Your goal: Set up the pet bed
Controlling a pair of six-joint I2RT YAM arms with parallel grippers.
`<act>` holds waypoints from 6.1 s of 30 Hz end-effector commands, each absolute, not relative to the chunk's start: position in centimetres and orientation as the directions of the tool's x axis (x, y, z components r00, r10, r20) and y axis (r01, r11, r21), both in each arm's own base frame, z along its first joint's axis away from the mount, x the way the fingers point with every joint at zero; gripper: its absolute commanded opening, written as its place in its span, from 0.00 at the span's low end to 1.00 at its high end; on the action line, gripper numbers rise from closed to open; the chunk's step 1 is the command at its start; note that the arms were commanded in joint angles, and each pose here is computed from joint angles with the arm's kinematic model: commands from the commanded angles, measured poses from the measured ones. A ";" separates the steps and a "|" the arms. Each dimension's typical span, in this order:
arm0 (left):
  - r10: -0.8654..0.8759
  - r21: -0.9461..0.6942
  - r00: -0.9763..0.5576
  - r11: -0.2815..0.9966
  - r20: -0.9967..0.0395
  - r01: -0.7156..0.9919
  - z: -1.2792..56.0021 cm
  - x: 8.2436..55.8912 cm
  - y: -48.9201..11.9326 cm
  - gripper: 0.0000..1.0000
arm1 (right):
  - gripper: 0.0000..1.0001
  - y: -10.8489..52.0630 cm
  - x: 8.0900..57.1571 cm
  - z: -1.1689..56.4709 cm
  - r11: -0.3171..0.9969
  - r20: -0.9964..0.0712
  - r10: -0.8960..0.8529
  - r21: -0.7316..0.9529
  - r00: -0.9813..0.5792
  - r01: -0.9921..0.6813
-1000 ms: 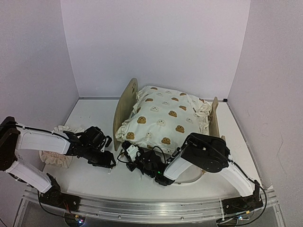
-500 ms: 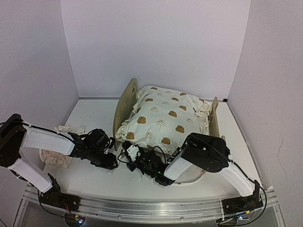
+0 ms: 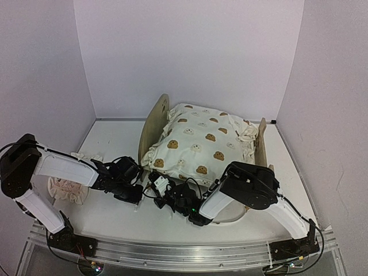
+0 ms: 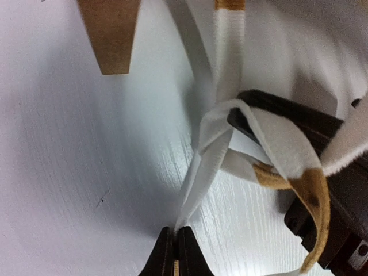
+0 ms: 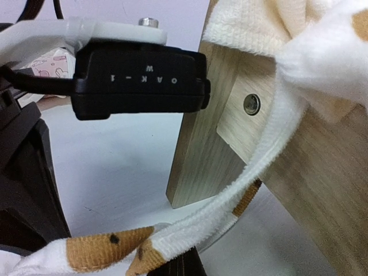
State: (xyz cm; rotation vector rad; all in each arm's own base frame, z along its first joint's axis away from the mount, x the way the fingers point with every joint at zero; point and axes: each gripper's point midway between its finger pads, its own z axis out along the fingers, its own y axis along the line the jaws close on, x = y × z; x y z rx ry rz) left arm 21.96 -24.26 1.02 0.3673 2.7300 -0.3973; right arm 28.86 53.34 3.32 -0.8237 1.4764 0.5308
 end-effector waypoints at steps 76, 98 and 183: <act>-0.115 -0.097 -0.837 0.993 -0.536 -0.074 7.5 34.9 -15.3 0.00 | 0.00 34.0 27.4 19.7 0.956 -0.981 -0.172 -0.190 0.094 -0.226; -0.120 -0.234 -0.897 0.972 -0.425 -0.019 6.0 28.8 -15.3 0.00 | 0.00 40.3 20.8 12.8 0.691 -0.975 -0.219 -0.189 0.047 -0.698; 0.066 -0.119 -0.622 0.961 -0.780 0.250 23.3 31.9 -24.8 0.03 | 0.06 11.0 23.0 10.8 0.993 -0.371 0.118 0.060 -0.921 0.104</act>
